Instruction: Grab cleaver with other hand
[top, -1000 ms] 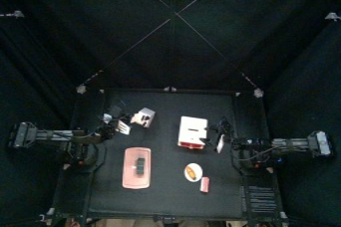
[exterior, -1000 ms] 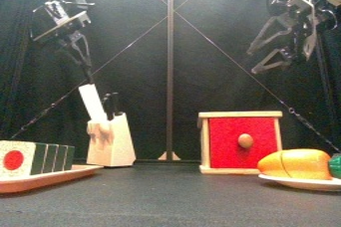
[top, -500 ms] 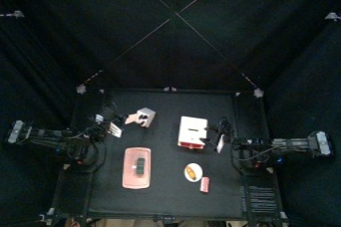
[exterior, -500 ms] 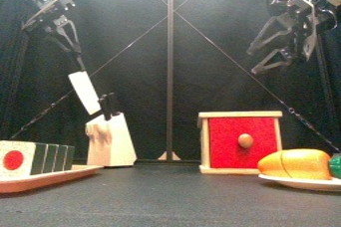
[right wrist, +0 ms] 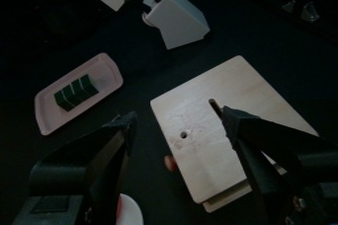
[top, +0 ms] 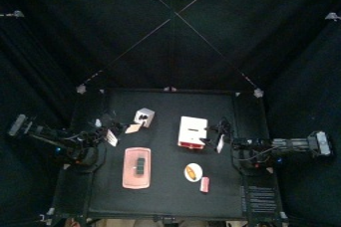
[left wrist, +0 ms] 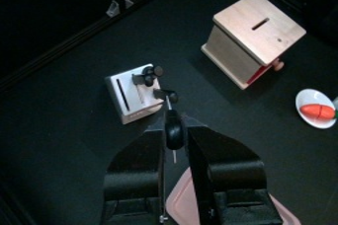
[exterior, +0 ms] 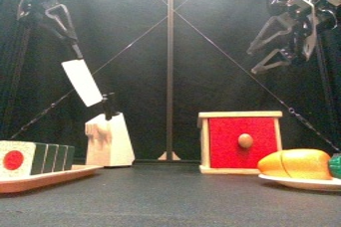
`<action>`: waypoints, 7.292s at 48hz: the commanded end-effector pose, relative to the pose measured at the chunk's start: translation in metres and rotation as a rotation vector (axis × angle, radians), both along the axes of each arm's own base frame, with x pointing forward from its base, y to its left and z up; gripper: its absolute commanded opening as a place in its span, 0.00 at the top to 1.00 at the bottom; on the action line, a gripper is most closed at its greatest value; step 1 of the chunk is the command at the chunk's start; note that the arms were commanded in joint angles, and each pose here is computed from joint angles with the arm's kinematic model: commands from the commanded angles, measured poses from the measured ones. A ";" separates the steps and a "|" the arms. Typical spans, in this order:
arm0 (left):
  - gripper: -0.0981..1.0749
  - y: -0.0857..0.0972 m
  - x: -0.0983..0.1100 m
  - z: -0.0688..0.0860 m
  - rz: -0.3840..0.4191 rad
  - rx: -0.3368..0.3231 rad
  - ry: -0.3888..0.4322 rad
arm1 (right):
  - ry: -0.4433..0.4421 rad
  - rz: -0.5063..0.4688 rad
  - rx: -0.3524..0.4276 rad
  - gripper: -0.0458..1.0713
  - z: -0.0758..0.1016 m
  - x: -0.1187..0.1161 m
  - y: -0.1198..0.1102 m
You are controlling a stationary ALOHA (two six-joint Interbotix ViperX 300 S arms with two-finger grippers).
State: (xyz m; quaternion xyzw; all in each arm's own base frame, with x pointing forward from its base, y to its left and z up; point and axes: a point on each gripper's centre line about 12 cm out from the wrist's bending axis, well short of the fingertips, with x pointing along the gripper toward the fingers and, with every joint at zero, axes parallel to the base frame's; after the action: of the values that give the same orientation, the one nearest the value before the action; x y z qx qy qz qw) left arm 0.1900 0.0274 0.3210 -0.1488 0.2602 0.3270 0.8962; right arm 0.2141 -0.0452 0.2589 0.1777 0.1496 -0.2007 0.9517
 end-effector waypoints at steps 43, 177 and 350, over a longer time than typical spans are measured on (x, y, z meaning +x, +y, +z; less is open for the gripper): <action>0.53 -0.058 0.079 -0.031 -0.774 0.214 -0.257 | -0.071 0.179 -0.035 0.08 0.018 0.020 0.016; 0.53 -0.035 0.081 -0.019 -0.687 0.095 -0.363 | 0.201 0.025 0.388 0.08 0.057 0.104 0.012; 0.14 -0.012 0.084 -0.005 -0.616 0.042 -0.461 | -0.186 0.389 -0.221 0.74 0.033 0.125 0.041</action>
State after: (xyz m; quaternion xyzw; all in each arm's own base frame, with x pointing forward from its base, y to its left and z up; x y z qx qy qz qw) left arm 0.2727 0.0154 0.3085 -0.1127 0.0875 0.0059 0.9897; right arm 0.3452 -0.0041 0.2746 0.0559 0.0983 -0.0124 0.9935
